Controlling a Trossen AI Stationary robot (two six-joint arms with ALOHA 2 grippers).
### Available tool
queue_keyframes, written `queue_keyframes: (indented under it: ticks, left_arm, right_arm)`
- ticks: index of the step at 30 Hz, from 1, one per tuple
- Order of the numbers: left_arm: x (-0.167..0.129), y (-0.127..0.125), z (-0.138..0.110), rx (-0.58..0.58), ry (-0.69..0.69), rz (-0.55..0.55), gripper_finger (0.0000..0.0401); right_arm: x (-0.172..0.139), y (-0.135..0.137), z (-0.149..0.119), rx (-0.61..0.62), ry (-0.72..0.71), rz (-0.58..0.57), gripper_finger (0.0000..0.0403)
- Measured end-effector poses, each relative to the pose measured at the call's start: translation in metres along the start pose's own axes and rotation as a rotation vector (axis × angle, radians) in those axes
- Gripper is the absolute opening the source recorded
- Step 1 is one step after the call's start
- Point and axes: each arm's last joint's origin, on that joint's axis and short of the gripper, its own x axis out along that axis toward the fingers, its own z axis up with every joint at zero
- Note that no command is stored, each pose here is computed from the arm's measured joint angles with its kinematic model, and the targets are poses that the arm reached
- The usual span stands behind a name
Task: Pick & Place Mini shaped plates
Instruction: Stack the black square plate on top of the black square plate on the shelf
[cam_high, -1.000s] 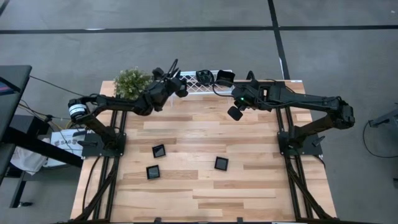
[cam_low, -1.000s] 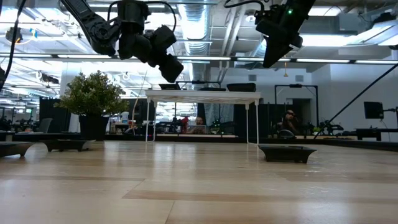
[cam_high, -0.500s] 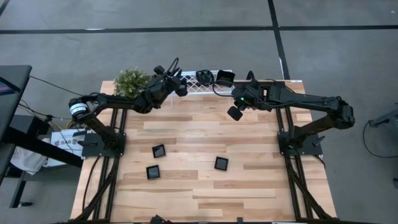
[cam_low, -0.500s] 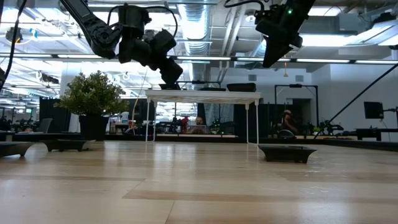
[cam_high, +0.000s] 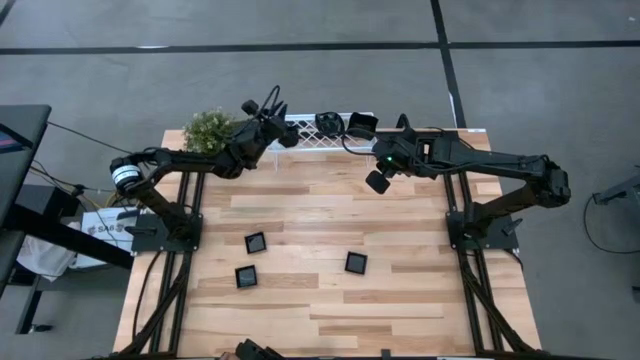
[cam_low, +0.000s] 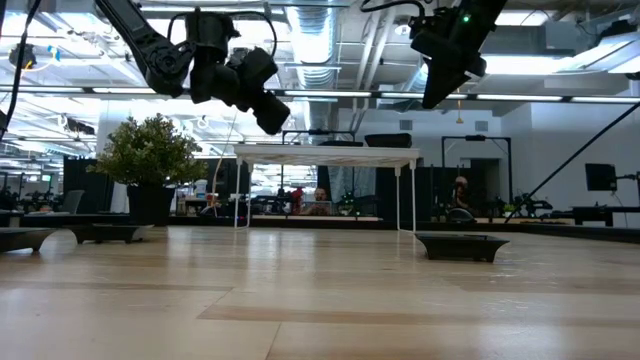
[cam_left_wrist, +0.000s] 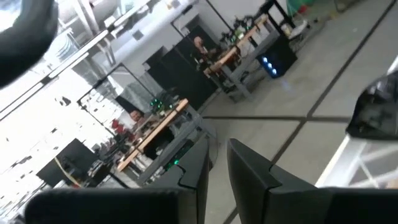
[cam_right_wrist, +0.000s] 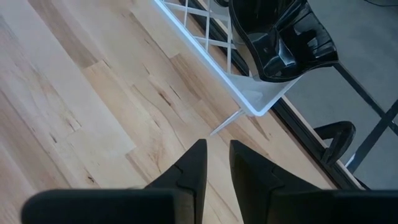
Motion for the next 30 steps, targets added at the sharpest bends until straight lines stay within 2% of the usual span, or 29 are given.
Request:
queue_keyframes:
  ticks: [10, 15, 18, 20, 22, 27, 30]
  left_arm:
    - [-0.009, -0.008, 0.013, -0.011, -0.026, 0.003, 0.0061]
    - [-0.035, -0.018, 0.035, -0.013, 0.076, 0.103, 0.0061]
    - [-0.061, -0.024, 0.05, 0.044, 0.168, 0.126, 0.0061]
    - [-0.086, -0.031, 0.058, 0.083, 0.173, 0.083, 0.0061]
    - [-0.113, -0.035, 0.062, 0.058, 0.125, 0.014, 0.0061]
    - [-0.179, -0.034, 0.055, -0.174, -0.028, -0.163, 0.0061]
    - [-0.213, -0.033, 0.041, -0.326, -0.135, -0.364, 0.0061]
  right_arm:
    - [0.0, 0.0, 0.0, -0.002, 0.0, 0.0, 0.0064]
    - [0.0, 0.001, 0.0, -0.004, -0.001, 0.005, 0.0064]
    - [0.0, 0.01, -0.004, -0.042, -0.005, 0.044, 0.0064]
    - [0.0, 0.021, -0.008, -0.08, -0.036, 0.077, 0.0064]
    - [-0.001, 0.034, -0.01, -0.11, -0.084, 0.125, 0.0064]
    - [-0.003, 0.068, -0.025, -0.171, -0.183, 0.233, 0.0064]
    - [-0.005, 0.086, -0.04, -0.217, -0.206, 0.29, 0.0064]
